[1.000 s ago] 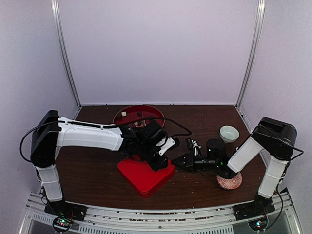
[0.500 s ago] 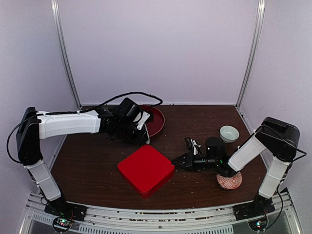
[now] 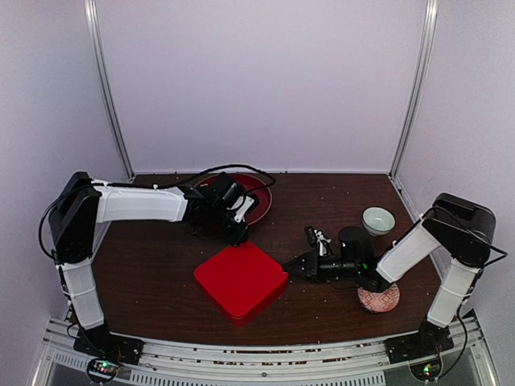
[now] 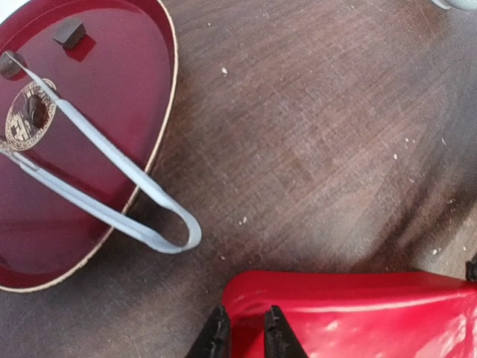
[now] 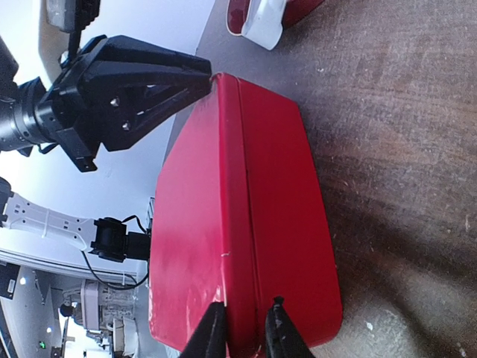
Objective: Pack the chocolate
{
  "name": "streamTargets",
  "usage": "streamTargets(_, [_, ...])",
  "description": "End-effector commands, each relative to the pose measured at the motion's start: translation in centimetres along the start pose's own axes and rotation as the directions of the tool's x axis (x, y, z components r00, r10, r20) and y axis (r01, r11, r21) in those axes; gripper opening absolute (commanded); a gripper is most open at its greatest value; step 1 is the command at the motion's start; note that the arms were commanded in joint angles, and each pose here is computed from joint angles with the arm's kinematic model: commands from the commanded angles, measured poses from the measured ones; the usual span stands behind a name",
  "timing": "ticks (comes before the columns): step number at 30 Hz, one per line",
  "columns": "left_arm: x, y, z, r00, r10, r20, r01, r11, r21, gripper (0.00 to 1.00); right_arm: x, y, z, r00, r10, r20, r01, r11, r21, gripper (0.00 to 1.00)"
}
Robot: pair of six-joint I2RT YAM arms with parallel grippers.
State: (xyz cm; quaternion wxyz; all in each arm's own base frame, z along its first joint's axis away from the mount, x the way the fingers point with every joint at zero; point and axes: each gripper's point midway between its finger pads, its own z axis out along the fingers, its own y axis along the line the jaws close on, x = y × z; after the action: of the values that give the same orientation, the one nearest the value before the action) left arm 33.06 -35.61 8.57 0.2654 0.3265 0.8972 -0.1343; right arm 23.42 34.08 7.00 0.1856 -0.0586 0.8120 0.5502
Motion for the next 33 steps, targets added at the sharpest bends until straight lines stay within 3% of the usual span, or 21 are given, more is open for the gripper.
streamTargets(1, [-1.3, -1.9, -3.8, 0.996, 0.062, 0.070, -0.065, 0.997, 0.044, 0.21, 5.1, -5.3, -1.4, 0.982, 0.140, -0.128, -0.110, 0.970, 0.215, 0.23])
streamTargets(7, [-2.2, -6.9, -7.4, 0.969, 0.180, 0.168, -0.201, 0.973, 0.116, 0.29, 2.8, -3.1, -2.5, 0.995, 0.062, -0.082, -0.044, 0.978, 0.202, 0.34])
streamTargets(13, [-1.6, -12.0, -8.3, 0.944, 0.264, 0.200, -0.301, 0.936, 0.183, 0.30, 0.1, -1.6, -4.7, 0.999, 0.033, -0.003, -0.032, 0.983, 0.178, 0.39])
streamTargets(20, [0.8, -15.4, -4.4, 0.935, 0.332, 0.123, -0.353, 0.900, 0.257, 0.30, -1.4, -2.4, -6.1, 0.999, 0.035, 0.039, -0.042, 0.978, 0.204, 0.38])
streamTargets(26, [4.9, -15.8, 0.5, 0.928, 0.368, -0.051, -0.339, 0.896, 0.288, 0.30, -1.7, -3.7, -6.3, 0.997, 0.066, 0.043, -0.074, 0.974, 0.216, 0.36])
streamTargets(28, [5.8, -15.2, 0.6, 0.923, 0.376, -0.083, -0.341, 0.898, 0.278, 0.28, -1.6, -3.8, -6.2, 0.997, 0.066, 0.033, -0.071, 0.973, 0.218, 0.36])
streamTargets(33, [4.1, -14.6, -2.8, 0.936, 0.352, -0.014, -0.338, 0.909, 0.245, 0.28, -2.2, -2.9, -5.8, 0.999, 0.042, 0.018, -0.044, 0.979, 0.201, 0.35])
